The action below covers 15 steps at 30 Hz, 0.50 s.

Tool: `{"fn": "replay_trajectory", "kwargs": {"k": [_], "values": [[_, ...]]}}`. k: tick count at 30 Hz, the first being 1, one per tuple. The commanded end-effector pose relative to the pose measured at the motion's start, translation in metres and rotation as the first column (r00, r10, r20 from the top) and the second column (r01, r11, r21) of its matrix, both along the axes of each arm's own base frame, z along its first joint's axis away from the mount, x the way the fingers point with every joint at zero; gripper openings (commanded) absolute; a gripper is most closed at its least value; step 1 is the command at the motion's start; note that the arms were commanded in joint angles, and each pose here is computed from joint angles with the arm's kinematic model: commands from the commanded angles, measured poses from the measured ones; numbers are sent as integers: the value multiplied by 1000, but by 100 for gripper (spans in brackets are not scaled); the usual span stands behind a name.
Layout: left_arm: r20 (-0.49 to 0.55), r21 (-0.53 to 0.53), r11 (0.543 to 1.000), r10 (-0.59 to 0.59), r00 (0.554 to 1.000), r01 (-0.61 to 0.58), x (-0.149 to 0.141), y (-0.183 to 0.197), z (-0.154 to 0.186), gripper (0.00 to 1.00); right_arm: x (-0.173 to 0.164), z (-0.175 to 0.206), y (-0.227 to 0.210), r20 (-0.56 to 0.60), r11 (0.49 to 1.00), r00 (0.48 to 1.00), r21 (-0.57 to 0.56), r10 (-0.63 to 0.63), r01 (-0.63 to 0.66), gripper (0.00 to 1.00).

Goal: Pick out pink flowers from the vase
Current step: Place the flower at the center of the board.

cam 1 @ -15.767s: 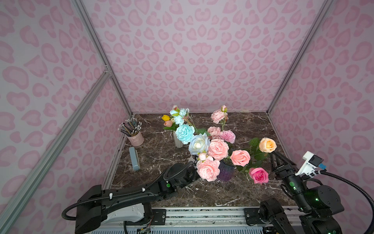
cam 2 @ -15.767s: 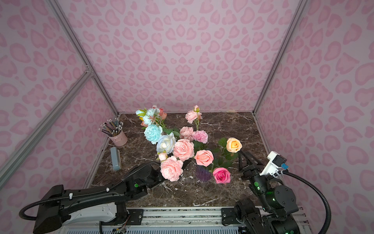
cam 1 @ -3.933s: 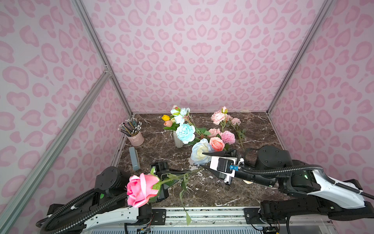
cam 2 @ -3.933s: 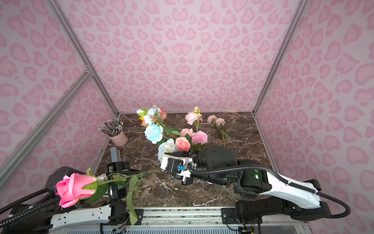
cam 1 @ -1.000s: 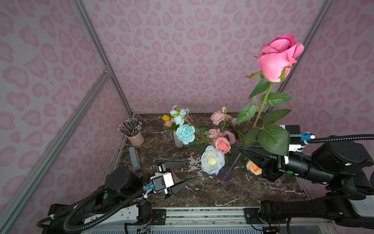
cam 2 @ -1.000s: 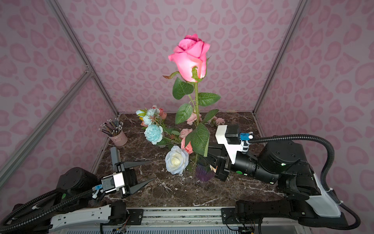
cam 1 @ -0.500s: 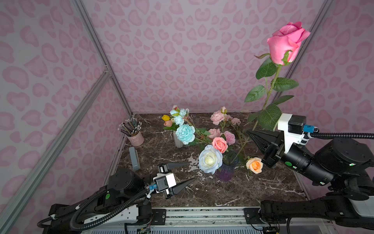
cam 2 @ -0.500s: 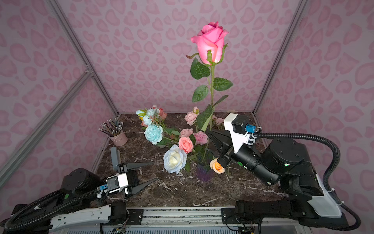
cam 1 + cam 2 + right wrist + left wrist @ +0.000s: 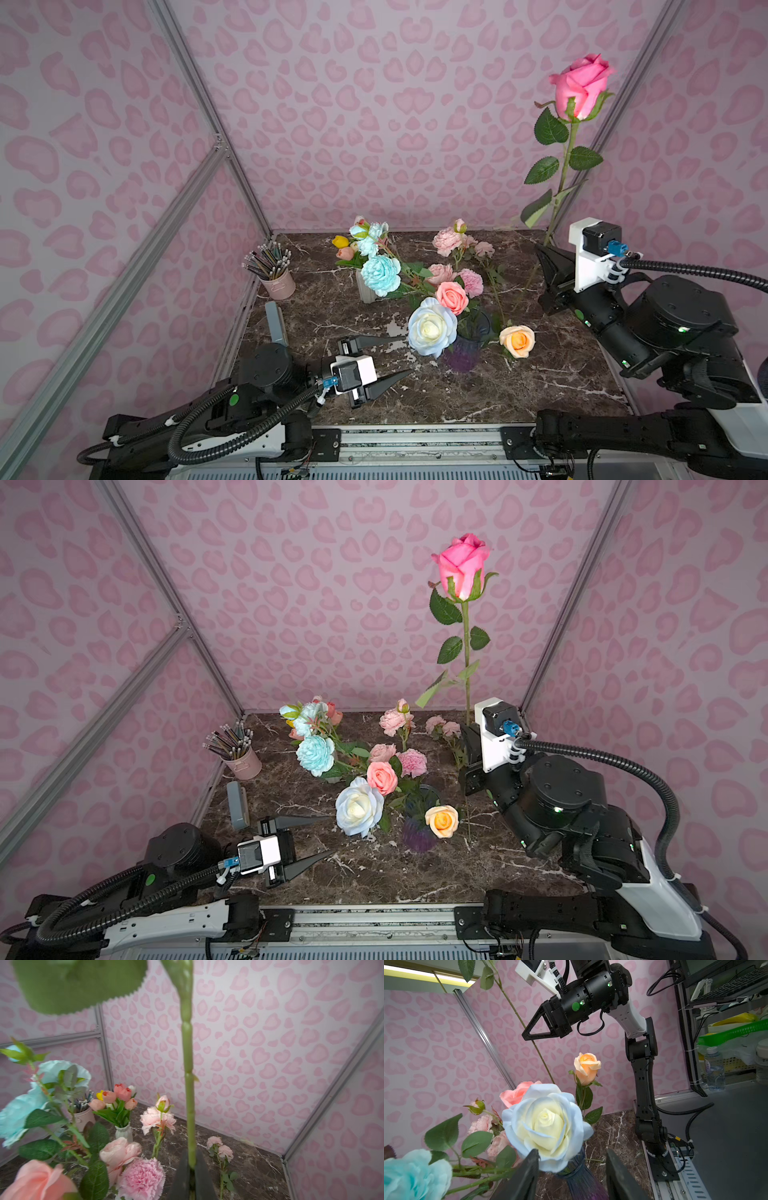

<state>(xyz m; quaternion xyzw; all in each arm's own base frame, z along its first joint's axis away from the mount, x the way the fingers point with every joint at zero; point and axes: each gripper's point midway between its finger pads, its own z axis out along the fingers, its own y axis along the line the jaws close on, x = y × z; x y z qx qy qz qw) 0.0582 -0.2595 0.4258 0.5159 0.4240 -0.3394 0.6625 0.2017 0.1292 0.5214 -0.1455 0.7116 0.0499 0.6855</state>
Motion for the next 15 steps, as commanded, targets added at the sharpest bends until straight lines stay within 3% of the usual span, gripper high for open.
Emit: {"fn": "replay_trajectory", "kwargs": {"k": [1, 5, 8, 15], "values": [[-20, -39, 998, -40, 999, 39, -5, -4, 7, 53, 29, -14, 4, -70, 1000, 998, -1, -2, 2, 0], [-39, -42, 998, -54, 998, 52, -7, -4, 7, 53, 88, -39, -22, -207, 996, 978, 89, 3, 16, 0], [-52, -22, 998, -59, 997, 58, -8, -3, 3, 53, 124, -71, -47, -303, 986, 950, 123, -74, 116, 0], [-59, 20, 997, -71, 996, 73, -12, 2, -7, 53, 177, -212, -87, -615, 953, 770, 95, -171, 287, 0]]}}
